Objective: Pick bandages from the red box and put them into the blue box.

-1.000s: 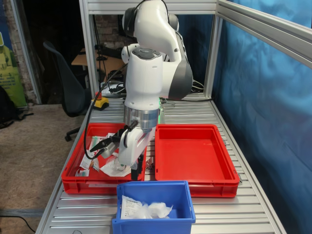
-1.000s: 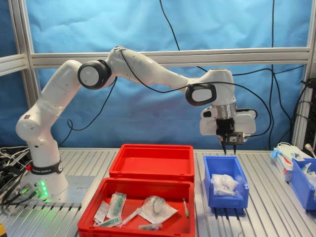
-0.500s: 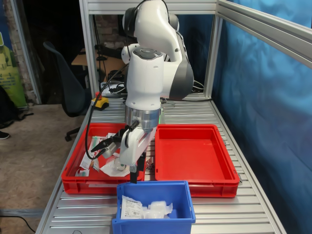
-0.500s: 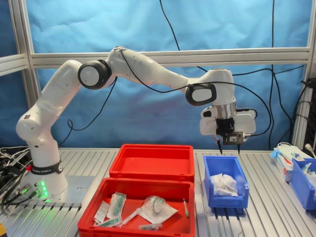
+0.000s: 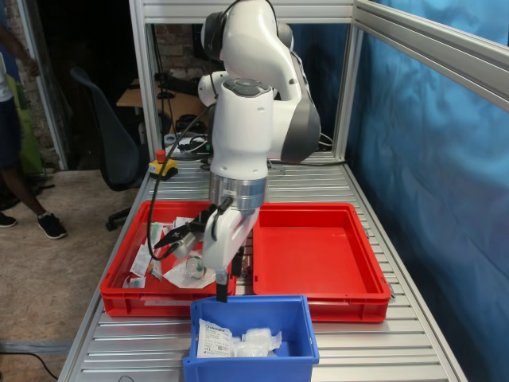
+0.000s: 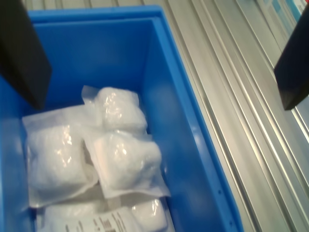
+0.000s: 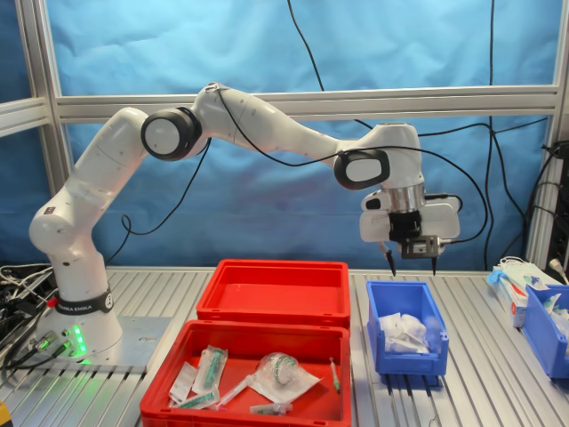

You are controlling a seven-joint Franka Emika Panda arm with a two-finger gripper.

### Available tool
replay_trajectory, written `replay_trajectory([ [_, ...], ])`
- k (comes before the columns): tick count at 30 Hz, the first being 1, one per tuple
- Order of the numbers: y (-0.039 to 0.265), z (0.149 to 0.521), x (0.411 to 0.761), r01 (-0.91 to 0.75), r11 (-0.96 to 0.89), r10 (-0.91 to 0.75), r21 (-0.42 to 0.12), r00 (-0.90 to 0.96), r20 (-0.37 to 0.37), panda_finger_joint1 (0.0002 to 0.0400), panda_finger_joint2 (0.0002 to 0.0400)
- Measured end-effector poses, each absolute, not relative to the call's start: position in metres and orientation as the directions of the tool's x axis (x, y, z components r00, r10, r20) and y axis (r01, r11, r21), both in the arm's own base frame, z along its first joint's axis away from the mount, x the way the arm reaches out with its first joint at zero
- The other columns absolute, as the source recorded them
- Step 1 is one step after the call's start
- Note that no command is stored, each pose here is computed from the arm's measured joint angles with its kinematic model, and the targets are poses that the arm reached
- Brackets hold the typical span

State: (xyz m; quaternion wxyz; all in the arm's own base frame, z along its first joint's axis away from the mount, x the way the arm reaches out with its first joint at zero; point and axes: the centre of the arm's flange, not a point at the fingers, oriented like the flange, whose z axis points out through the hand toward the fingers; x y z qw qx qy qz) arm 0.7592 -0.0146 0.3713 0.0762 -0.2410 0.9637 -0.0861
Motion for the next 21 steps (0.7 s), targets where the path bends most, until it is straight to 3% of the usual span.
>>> replay_trajectory([
  [10, 0.025, 0.38, 0.758, -0.495, 0.846, -0.522, -0.199, -0.844, -0.12, 0.04, 0.04],
  [21, 0.06, 0.417, 0.75, -0.529, 0.829, -0.557, -0.182, -0.811, -0.179, 0.04, 0.04],
])
